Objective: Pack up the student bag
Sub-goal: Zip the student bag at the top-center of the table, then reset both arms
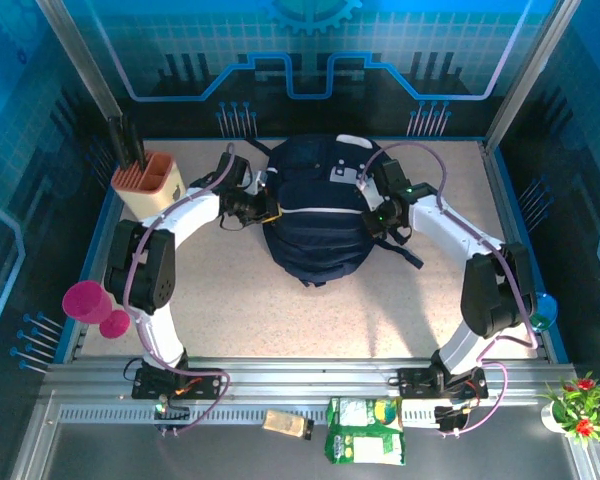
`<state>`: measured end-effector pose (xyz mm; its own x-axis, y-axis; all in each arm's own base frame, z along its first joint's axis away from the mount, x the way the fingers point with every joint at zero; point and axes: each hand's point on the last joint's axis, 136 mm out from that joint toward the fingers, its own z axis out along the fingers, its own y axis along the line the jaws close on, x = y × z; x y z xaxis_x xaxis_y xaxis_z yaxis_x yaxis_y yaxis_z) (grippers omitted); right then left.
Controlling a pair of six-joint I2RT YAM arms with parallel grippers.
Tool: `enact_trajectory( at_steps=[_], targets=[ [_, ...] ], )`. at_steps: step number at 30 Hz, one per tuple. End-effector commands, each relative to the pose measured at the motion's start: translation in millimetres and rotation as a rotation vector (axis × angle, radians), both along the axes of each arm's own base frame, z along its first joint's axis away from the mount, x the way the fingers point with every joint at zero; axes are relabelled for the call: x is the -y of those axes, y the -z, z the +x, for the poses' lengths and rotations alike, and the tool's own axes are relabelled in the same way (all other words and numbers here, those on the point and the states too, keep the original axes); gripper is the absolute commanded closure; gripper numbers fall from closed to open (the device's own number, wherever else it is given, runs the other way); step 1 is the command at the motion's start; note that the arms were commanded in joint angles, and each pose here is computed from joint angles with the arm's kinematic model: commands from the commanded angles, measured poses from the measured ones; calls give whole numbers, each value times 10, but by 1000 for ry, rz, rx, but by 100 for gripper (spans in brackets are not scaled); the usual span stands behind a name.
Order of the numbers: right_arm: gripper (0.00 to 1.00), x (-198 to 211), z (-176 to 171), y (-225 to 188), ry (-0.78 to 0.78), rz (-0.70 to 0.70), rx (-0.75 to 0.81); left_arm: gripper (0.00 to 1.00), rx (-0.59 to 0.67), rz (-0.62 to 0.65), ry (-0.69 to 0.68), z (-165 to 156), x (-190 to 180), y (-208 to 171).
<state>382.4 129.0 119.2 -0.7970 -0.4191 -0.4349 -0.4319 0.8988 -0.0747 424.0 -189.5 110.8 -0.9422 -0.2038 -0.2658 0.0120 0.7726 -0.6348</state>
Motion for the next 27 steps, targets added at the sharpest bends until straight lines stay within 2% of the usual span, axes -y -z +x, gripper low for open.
enact_trajectory(
  at_steps=[1, 7, 10, 12, 15, 19, 24, 27],
  targets=[
    [100, 131, 309, -192, 61, -11, 82, 100, -3, 31, 44, 2, -102, 40],
    [98, 142, 507, -261, 193, 71, 91, 100, 7, 12, 92, -35, -53, 10],
    [92, 137, 503, -383, 240, 184, 111, 100, 46, -4, 77, -18, -48, -96],
    [80, 136, 456, -532, 258, 250, 130, 99, 93, -18, 47, -3, -61, -250],
    [53, 158, 322, -783, 274, 311, 172, 72, 162, -5, -22, 10, -150, -517],
    [32, 281, 99, -1192, 304, 377, 304, 49, 249, 59, -126, -21, -358, -805],
    [0, 693, -152, -1467, 434, 328, 513, 22, 351, 217, -274, -141, -770, -939],
    [0, 1022, -311, -1484, 569, 281, 627, 7, 429, 314, -363, -250, -1044, -926]
  ],
)
